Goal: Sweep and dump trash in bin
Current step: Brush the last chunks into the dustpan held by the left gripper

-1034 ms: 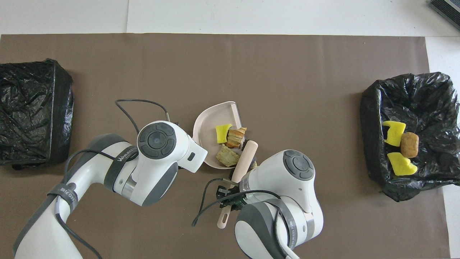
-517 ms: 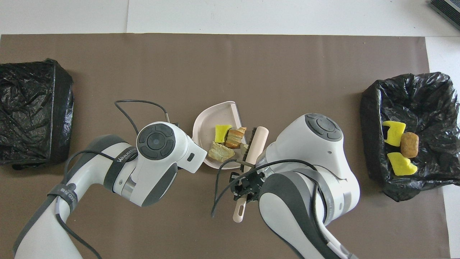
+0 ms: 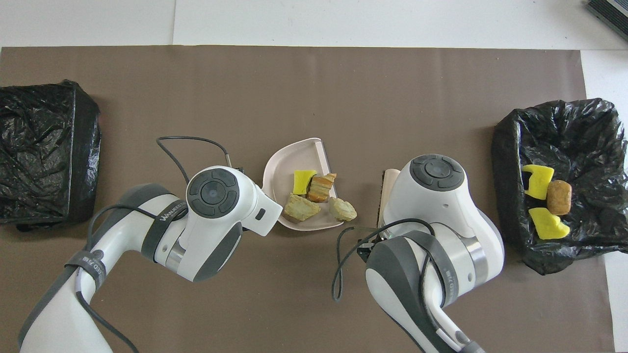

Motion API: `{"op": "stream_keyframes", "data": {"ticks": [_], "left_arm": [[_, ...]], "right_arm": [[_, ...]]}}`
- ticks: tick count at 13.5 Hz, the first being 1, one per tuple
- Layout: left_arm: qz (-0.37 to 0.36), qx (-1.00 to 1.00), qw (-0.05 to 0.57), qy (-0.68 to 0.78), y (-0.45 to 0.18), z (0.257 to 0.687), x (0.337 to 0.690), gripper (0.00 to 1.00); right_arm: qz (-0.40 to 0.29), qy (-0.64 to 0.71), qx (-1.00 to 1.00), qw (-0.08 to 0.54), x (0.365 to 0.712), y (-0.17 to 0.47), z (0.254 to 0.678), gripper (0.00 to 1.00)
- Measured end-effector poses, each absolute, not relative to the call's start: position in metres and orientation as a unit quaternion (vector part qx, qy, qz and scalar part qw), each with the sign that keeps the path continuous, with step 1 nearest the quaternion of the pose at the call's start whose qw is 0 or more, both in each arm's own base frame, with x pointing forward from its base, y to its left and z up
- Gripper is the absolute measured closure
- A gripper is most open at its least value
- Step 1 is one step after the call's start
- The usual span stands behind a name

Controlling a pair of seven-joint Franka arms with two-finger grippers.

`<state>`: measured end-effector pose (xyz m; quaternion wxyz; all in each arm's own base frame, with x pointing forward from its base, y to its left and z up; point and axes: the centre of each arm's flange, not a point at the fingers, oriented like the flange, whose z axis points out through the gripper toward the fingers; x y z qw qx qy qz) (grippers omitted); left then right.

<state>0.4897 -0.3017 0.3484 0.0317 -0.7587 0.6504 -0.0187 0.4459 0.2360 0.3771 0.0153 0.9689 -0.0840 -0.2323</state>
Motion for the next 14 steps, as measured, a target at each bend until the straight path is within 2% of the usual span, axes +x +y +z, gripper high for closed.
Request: {"op": "stream_keyframes", "data": {"ticks": [3, 6, 10, 14], "left_arm": [[-0.019, -0.759, 0.032, 0.65, -0.302, 0.348, 0.49, 0.68], [-0.019, -0.759, 0.032, 0.65, -0.302, 0.348, 0.49, 0.68], [-0.019, -0.759, 0.032, 0.65, -0.302, 0.348, 0.49, 0.68], [-0.019, -0.759, 0.032, 0.65, -0.302, 0.348, 0.49, 0.68]], "right_arm": [[-0.232, -0.057, 0.971, 0.019, 0.427, 0.258, 0.355, 0.74], [-0.223, -0.052, 0.973, -0.043, 0.415, 0.307, 0.349, 0.74], [-0.216, -0.068, 0.969, -0.099, 0.435, 0.331, 0.375, 0.74], [-0.23, -0.064, 0.965, -0.106, 0.453, 0.327, 0.409, 0.74]]}}
